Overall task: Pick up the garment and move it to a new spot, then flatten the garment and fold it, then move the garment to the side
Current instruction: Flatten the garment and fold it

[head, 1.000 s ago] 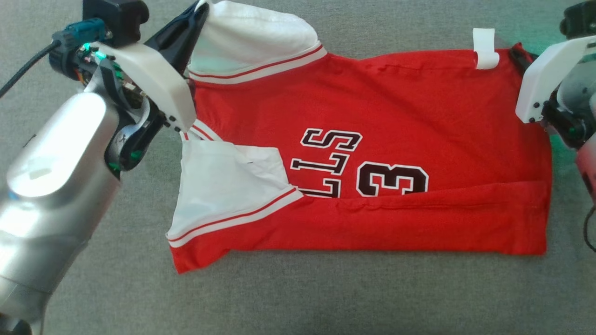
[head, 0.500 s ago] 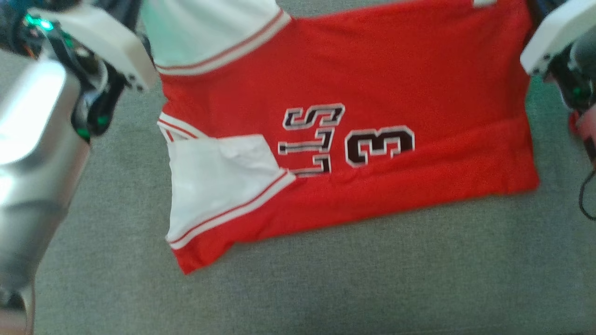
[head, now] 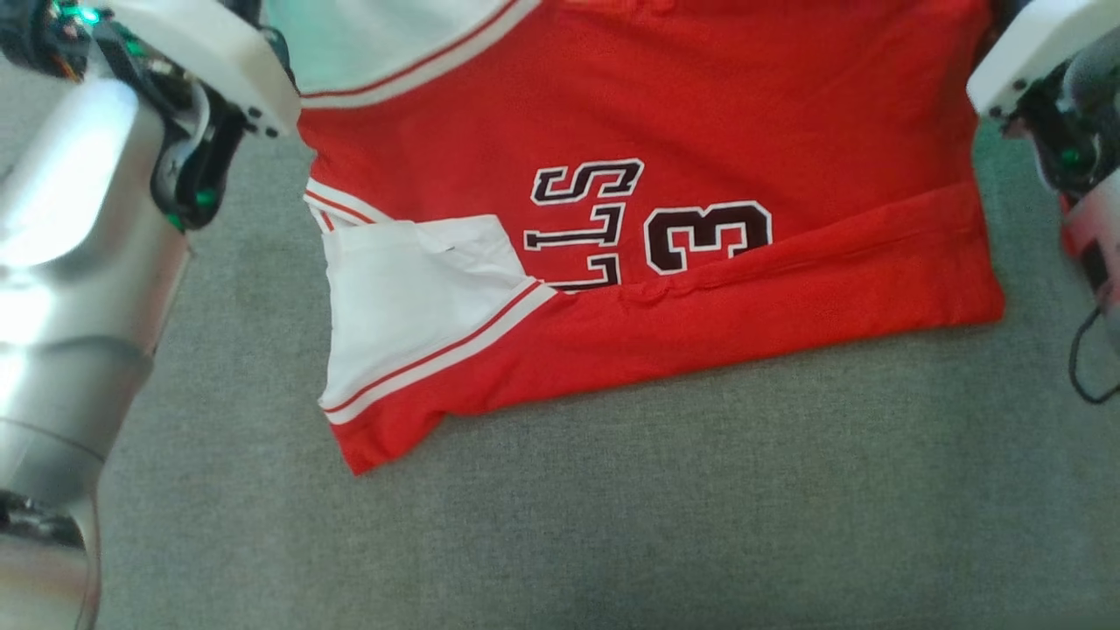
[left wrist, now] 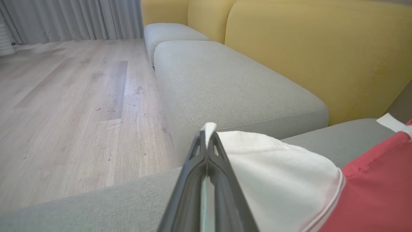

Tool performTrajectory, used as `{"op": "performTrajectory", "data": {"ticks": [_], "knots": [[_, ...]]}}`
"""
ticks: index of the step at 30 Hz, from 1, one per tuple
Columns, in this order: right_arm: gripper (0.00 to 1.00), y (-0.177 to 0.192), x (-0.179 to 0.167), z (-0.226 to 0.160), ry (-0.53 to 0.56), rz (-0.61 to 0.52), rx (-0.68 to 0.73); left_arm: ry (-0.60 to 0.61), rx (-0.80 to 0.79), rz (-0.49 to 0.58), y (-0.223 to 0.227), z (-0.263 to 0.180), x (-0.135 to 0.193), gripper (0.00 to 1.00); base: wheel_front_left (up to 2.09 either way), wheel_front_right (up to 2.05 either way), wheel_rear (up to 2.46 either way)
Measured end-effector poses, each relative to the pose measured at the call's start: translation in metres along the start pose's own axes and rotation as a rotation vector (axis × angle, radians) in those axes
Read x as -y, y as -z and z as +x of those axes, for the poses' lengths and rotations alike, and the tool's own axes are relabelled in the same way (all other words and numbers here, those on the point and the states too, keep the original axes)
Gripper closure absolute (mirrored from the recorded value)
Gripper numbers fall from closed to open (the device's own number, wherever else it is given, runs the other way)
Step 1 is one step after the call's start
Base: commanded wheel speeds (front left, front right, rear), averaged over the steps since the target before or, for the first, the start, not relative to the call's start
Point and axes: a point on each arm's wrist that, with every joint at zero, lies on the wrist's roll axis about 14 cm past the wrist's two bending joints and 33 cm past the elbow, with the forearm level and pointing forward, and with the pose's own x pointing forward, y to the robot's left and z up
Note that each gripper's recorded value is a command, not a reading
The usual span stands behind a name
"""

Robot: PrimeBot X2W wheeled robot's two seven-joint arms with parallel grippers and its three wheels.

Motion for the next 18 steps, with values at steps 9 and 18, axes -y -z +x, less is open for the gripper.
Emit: {"op": "performTrajectory", "data": {"ticks": [9, 18], "knots": [[1.0, 0.024, -0.006, -0.033, -0.029, -0.015, -0.084, 0.09, -0.127, -0.168, 0.027, -0.043, 0.032, 1.0, 0.0, 0.0, 0.0], [1.0, 0.05, -0.012, -0.076, -0.068, -0.049, -0.2, 0.18, -0.297, -0.244, 0.06, -0.107, 0.065, 1.0, 0.0, 0.0, 0.0]]}}
